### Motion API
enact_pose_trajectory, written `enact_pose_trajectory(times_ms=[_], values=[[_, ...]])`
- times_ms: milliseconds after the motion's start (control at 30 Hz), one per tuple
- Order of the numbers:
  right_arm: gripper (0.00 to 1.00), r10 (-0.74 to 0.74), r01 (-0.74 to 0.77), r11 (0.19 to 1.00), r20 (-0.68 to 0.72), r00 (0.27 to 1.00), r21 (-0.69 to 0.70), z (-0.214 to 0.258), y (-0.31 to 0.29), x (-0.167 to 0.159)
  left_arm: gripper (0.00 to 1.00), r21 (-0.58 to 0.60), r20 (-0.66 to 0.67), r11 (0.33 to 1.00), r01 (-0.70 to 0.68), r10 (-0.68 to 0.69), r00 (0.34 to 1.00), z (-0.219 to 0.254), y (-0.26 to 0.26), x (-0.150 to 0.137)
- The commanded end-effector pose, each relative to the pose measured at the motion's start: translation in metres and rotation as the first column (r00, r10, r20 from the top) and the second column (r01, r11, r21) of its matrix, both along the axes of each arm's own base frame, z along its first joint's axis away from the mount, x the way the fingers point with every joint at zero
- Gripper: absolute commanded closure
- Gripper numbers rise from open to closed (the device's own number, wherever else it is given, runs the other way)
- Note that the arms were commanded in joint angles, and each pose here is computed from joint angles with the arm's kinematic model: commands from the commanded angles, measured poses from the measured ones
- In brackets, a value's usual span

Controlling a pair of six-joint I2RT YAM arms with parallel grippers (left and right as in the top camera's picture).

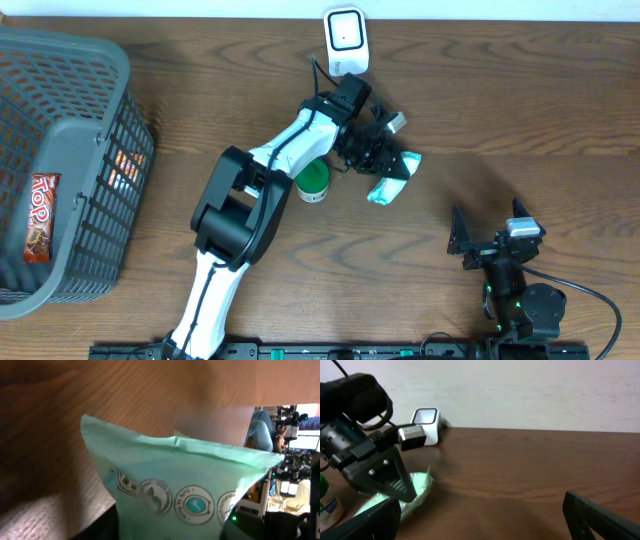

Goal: Scan the item barcode
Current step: 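Lower the wipes pack onto the table right of the bottle, release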

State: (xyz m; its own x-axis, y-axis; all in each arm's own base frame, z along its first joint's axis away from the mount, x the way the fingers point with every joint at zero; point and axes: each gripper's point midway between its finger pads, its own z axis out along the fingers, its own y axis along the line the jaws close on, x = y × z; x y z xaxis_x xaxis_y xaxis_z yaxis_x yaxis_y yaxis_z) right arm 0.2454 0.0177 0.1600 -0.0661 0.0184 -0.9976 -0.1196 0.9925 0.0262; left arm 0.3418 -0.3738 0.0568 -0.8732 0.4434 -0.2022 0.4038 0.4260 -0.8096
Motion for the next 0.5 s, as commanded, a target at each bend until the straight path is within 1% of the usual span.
enact_pose_trajectory(times_ms=[0, 33, 100, 133, 167, 333, 467], values=[[0.01, 0.004, -0.004, 1.000, -0.009, 1.000, 0.013, -0.002, 0.001, 0.000, 0.20, -0.014, 0.048, 1.000, 0.005, -0.004, 0.999, 0.009, 0.000, 0.006], [0.01, 0.004, -0.004, 1.000, -0.009, 1.000, 0.013, -0.002, 0.001, 0.000, 0.11, -0.011, 0.053, 1.000, 0.003, -0.002, 0.999, 0.009, 0.001, 0.007], [0.01, 0.004, -0.004, 1.000, -0.009, 1.000, 0.013, -0.002, 0.001, 0.000, 0.01, -0.017, 0.063, 1.000, 0.003, -0.002, 0.998, 0.015, 0.000, 0.007], [0.01, 0.004, -0.004, 1.000, -0.009, 1.000, 0.013, -0.002, 0.001, 0.000, 0.00, -0.020, 0.071, 1.000, 0.002, -0.001, 0.998, 0.018, 0.000, 0.008], [0.01, 0.004, -0.004, 1.000, -0.009, 1.000, 0.013, -0.002, 0.001, 0.000, 0.02, -0.011, 0.095, 1.000, -0.005, 0.006, 0.996, 0.023, 0.001, 0.010], [0.01, 0.004, -0.004, 1.000, -0.009, 1.000, 0.013, -0.002, 0.001, 0.000, 0.02, 0.027, 0.220, 0.998, -0.052, 0.045, 0.975, 0.052, 0.008, 0.023], [0.01, 0.004, -0.004, 1.000, -0.009, 1.000, 0.013, -0.002, 0.001, 0.000, 0.02, 0.070, 0.385, 0.988, -0.138, 0.101, 0.917, 0.091, 0.022, 0.040]])
